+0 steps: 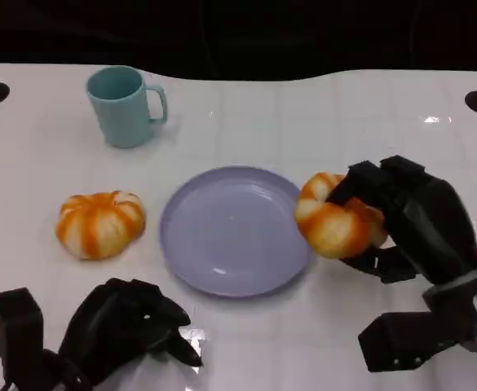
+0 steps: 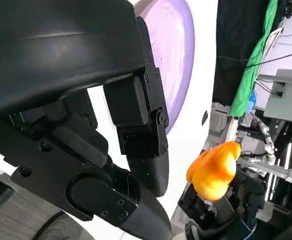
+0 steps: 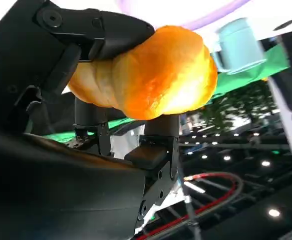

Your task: Grasp the bread from the table and place it into the plate.

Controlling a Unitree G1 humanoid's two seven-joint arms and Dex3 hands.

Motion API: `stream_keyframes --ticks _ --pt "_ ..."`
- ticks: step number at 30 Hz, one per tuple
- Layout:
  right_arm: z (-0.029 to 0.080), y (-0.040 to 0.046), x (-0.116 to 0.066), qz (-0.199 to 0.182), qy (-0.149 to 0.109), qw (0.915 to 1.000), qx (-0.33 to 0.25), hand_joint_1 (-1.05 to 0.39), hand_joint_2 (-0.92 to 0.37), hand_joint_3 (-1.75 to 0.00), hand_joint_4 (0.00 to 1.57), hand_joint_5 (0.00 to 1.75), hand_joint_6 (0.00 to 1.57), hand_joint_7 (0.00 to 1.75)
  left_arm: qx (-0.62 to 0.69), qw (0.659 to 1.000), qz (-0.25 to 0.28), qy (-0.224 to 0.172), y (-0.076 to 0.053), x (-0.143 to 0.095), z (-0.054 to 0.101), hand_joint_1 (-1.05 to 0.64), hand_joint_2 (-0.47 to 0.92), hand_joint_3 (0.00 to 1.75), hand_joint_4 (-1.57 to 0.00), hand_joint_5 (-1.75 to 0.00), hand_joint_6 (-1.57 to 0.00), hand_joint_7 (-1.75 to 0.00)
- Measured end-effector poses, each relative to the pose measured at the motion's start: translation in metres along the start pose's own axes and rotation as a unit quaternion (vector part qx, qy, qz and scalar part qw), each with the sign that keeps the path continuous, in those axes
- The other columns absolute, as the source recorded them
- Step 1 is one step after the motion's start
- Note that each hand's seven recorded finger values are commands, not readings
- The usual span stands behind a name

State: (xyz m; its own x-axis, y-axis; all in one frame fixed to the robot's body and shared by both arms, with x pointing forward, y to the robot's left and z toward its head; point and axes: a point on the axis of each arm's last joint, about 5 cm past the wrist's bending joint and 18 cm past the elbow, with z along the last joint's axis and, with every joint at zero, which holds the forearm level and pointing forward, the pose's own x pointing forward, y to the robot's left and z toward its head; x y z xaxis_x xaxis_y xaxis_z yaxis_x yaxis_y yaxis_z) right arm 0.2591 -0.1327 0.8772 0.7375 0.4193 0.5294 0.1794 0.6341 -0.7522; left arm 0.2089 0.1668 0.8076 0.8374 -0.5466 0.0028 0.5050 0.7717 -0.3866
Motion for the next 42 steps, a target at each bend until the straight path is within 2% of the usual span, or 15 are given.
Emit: stream_keyframes --ticks 7,11,15,17,20,23,28,29,31,32,34,37,38,40,42 --pt "0.016 0.0103 0.009 0.018 -0.021 0.9990 0.035 -0.20 -0.29 -1.41 0.99 1.75 0.72 1.73 -0.002 1.000 -0.001 0.000 0.000 0.001 0.000 -1.04 0.70 0.00 -1.57 -0.38 -1.57 -0.21" --pt "0.024 0.0149 0.021 0.025 -0.036 0.9980 0.047 -0.17 -0.28 -1.43 1.01 1.75 0.75 1.74 0.000 1.000 -0.002 0.000 -0.001 0.001 0.000 -1.03 0.70 0.00 -1.57 -0.38 -1.57 -0.19" --pt "0.031 0.0237 0.030 0.040 -0.045 0.9966 0.056 -0.13 -0.25 -1.43 1.00 1.75 0.75 1.74 -0.001 1.000 -0.003 0.000 -0.001 0.002 0.000 -1.03 0.69 0.00 -1.57 -0.38 -1.57 -0.18" --pt "0.033 0.0282 0.032 0.054 -0.048 0.9956 0.060 -0.11 -0.25 -1.42 1.00 1.75 0.76 1.73 -0.001 1.000 -0.004 0.000 -0.001 0.002 0.000 -1.03 0.69 0.00 -1.57 -0.38 -1.57 -0.18" --pt "0.034 0.0325 0.035 0.071 -0.051 0.9943 0.061 -0.09 -0.30 -1.34 0.97 1.75 0.80 1.62 -0.001 1.000 -0.004 0.000 -0.001 0.002 0.000 -1.04 0.70 0.00 -1.57 -0.38 -1.57 -0.19" --pt "0.035 0.0359 0.038 0.089 -0.052 0.9928 0.060 -0.09 -0.34 -1.28 0.96 1.75 0.78 1.65 0.000 1.000 -0.004 0.000 -0.002 0.002 0.000 -1.04 0.70 0.00 -1.57 -0.38 -1.57 -0.19" --pt "0.039 0.0435 0.043 0.105 -0.048 0.9913 0.063 -0.10 -0.36 -1.30 0.94 1.75 0.75 1.67 0.001 1.000 -0.005 0.000 -0.002 0.002 0.000 -1.05 0.71 0.01 -1.57 -0.38 -1.57 -0.20" --pt "0.040 0.0443 0.045 0.109 -0.048 0.9910 0.063 -0.11 -0.36 -1.31 0.92 1.75 0.76 1.62 0.002 1.000 -0.004 0.000 -0.002 0.003 0.000 -1.05 0.71 0.01 -1.57 -0.38 -1.57 -0.20" --pt "0.041 0.0447 0.049 0.116 -0.049 0.9903 0.060 -0.12 -0.34 -1.31 0.92 1.63 0.84 1.34 0.002 1.000 -0.002 -0.002 -0.003 0.003 -0.001 -1.05 0.71 0.01 -1.57 -0.38 -1.57 -0.19" --pt "0.041 0.0444 0.052 0.118 -0.050 0.9901 0.058 -0.15 -0.36 -1.22 0.91 1.52 0.86 1.15 0.002 1.000 -0.002 -0.002 -0.003 0.003 -0.001 -1.05 0.71 0.01 -1.57 -0.38 -1.57 -0.19" --pt "0.040 0.0442 0.054 0.122 -0.048 0.9898 0.055 -0.24 -0.46 -0.97 0.84 1.38 0.83 0.88 0.002 1.000 -0.002 -0.002 -0.003 0.003 -0.001 -1.05 0.72 0.01 -1.57 -0.38 -1.57 -0.18" --pt "0.039 0.0441 0.056 0.138 -0.042 0.9883 0.049 -0.35 -0.67 -0.59 0.71 1.30 0.72 0.67 0.002 1.000 -0.002 -0.003 -0.003 0.003 -0.001 -1.05 0.72 0.01 -1.57 -0.37 -1.57 -0.17" --pt "0.039 0.0442 0.056 0.146 -0.039 0.9874 0.046 -0.44 -0.81 -0.37 0.61 1.16 0.64 0.55 0.002 1.000 -0.002 -0.003 -0.004 0.003 -0.001 -1.05 0.72 0.01 -1.57 -0.37 -1.57 -0.17" --pt "0.038 0.0438 0.057 0.171 -0.031 0.9841 0.037 -0.56 -0.90 -0.26 0.50 0.90 0.54 0.41 0.003 1.000 -0.001 -0.004 -0.004 0.003 -0.001 -1.04 0.72 0.00 -1.57 -0.37 -1.57 -0.17" --pt "0.037 0.0430 0.058 0.194 -0.026 0.9804 0.025 -0.61 -0.92 -0.24 0.47 0.75 0.51 0.32 0.003 1.000 -0.001 -0.005 -0.004 0.003 -0.001 -1.04 0.72 0.00 -1.57 -0.37 -1.57 -0.17"
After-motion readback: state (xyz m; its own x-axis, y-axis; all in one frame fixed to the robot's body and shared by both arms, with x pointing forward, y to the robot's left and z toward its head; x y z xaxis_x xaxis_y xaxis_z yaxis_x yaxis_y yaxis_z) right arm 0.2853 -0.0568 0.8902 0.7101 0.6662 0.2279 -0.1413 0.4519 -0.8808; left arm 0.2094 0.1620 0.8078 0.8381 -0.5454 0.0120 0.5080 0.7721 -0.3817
